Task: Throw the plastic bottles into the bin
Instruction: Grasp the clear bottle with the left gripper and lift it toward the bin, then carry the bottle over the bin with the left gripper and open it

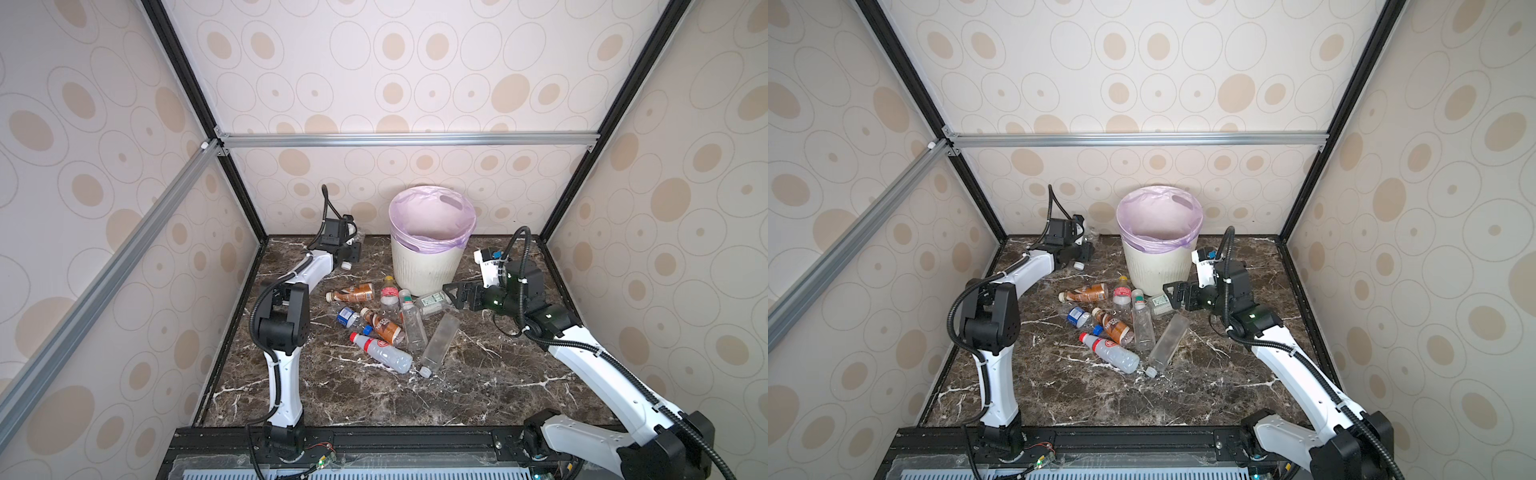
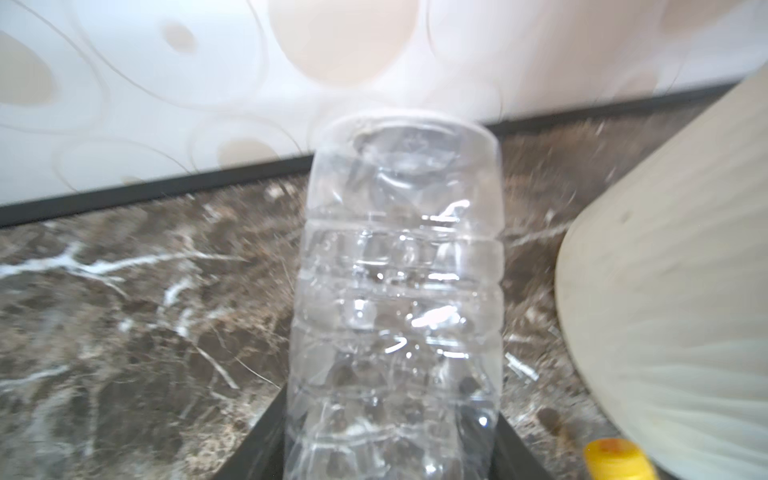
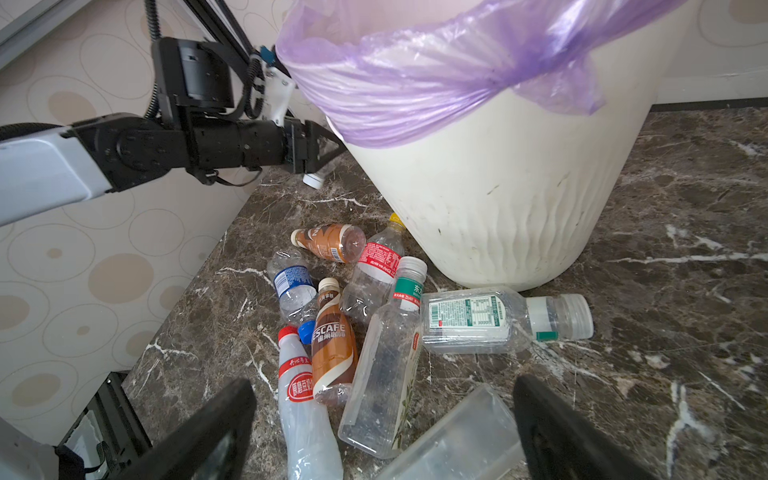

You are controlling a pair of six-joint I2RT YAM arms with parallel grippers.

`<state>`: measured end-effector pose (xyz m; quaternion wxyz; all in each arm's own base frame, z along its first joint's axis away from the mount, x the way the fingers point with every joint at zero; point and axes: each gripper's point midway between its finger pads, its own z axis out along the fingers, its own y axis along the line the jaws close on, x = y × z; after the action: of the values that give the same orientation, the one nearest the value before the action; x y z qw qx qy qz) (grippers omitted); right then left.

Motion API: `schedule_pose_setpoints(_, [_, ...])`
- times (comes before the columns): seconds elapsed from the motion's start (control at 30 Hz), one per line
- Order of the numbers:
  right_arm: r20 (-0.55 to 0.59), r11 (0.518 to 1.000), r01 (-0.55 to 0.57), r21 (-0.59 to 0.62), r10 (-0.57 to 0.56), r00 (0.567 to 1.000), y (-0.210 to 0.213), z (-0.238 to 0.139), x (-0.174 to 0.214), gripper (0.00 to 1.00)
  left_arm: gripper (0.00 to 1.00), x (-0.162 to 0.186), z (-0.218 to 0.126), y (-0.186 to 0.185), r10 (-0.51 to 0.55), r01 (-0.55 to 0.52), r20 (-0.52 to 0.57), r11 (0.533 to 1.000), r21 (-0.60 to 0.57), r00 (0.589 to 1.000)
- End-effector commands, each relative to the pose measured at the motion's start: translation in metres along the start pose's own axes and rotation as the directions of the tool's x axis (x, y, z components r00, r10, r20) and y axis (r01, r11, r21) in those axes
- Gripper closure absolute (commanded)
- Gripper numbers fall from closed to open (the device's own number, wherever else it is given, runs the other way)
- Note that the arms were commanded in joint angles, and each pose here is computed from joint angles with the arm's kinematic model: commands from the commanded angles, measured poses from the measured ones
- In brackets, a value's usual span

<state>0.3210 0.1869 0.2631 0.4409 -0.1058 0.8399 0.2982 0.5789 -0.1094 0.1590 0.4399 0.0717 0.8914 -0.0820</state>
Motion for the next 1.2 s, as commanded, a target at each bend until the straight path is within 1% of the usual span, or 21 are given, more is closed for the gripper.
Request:
schedule_pose_setpoints(0.0, [0.007, 1.0, 0.024, -0.003, -0.024, 1.0, 0.002, 0.001, -0.002, 0.0, 0.44, -0.051, -0.037, -0.008, -0.104, 0.091, 0.162, 0.992, 0.084, 0.981])
schedule_pose_setpoints(0.13, [0.004, 1.0, 0.02, 0.0, -0.02, 1.0, 0.002, 0.002, -0.001, 0.0, 0.44, -0.093, -0.078, -0.023, -0.155, 0.11, 0.278, 0.979, 0.171, 0.948])
schedule_pose_setpoints(0.23, [0.01, 1.0, 0.025, -0.005, -0.025, 1.0, 0.003, 0.001, -0.002, 0.01, 0.44, -0.127, -0.12, -0.033, -0.2, 0.113, 0.388, 0.965, 0.235, 0.899])
schedule_pose_setpoints(0.3, [0.028, 0.999, 0.032, -0.005, -0.032, 0.999, 0.004, -0.002, -0.004, 0.01, 0.43, -0.147, -0.144, -0.041, -0.225, 0.105, 0.444, 0.954, 0.279, 0.867])
schedule_pose_setpoints(0.43, [0.084, 0.999, 0.05, -0.01, -0.049, 0.995, 0.008, -0.012, -0.011, 0.0, 0.42, -0.175, -0.181, -0.072, -0.205, 0.038, 0.509, 0.947, 0.319, 0.836])
schedule_pose_setpoints(0.53, [0.109, 0.998, 0.057, 0.009, -0.058, 0.992, 0.006, -0.018, -0.013, 0.01, 0.41, -0.195, -0.21, -0.106, -0.173, -0.034, 0.559, 0.94, 0.339, 0.811])
schedule_pose_setpoints(0.57, [0.114, 0.998, 0.059, 0.017, -0.061, 0.992, 0.005, -0.019, -0.014, 0.0, 0.42, -0.203, -0.224, -0.119, -0.158, -0.065, 0.585, 0.938, 0.341, 0.795])
schedule_pose_setpoints(0.63, [0.114, 0.998, 0.057, 0.033, -0.06, 0.992, 0.002, -0.019, -0.014, 0.0, 0.41, -0.217, -0.253, -0.145, -0.145, -0.118, 0.639, 0.929, 0.35, 0.756])
schedule_pose_setpoints(0.67, [0.112, 0.998, 0.055, 0.035, -0.059, 0.992, 0.002, -0.018, -0.014, 0.0, 0.41, -0.224, -0.269, -0.158, -0.144, -0.145, 0.669, 0.923, 0.357, 0.729])
schedule_pose_setpoints(0.8, [0.107, 0.998, 0.049, 0.047, -0.053, 0.993, -0.001, -0.016, -0.013, 0.01, 0.42, -0.251, -0.333, -0.201, -0.19, -0.225, 0.76, 0.886, 0.405, 0.622])
schedule_pose_setpoints(0.87, [0.106, 0.997, 0.047, 0.058, -0.053, 0.993, -0.003, -0.016, -0.013, 0.0, 0.42, -0.262, -0.36, -0.215, -0.222, -0.252, 0.788, 0.868, 0.428, 0.575])
schedule_pose_setpoints(0.93, [0.105, 0.997, 0.047, 0.062, -0.053, 0.993, -0.004, -0.016, -0.012, 0.0, 0.42, -0.268, -0.389, -0.221, -0.262, -0.273, 0.819, 0.853, 0.444, 0.511])
schedule_pose_setpoints(0.97, [0.105, 0.997, 0.047, 0.063, -0.054, 0.993, -0.004, -0.016, -0.012, 0.01, 0.42, -0.272, -0.408, -0.221, -0.298, -0.283, 0.838, 0.844, 0.455, 0.457])
schedule_pose_setpoints(1.0, [0.104, 0.997, 0.047, 0.068, -0.054, 0.993, -0.005, -0.016, -0.012, 0.01, 0.42, -0.273, -0.421, -0.219, -0.329, -0.283, 0.844, 0.837, 0.468, 0.423])
schedule_pose_setpoints(1.07, [0.098, 0.996, 0.045, 0.072, -0.052, 0.994, -0.006, -0.015, -0.011, 0.01, 0.41, -0.276, -0.437, -0.217, -0.364, -0.29, 0.852, 0.827, 0.482, 0.377])
schedule_pose_setpoints(1.1, [0.098, 0.996, 0.045, 0.072, -0.052, 0.994, -0.006, -0.015, -0.011, 0.01, 0.41, -0.278, -0.442, -0.216, -0.373, -0.292, 0.854, 0.825, 0.484, 0.362])
schedule_pose_setpoints(1.17, [0.092, 0.997, 0.044, 0.07, -0.05, 0.995, -0.006, -0.014, -0.01, 0.01, 0.41, -0.279, -0.446, -0.217, -0.384, -0.298, 0.856, 0.82, 0.488, 0.346])
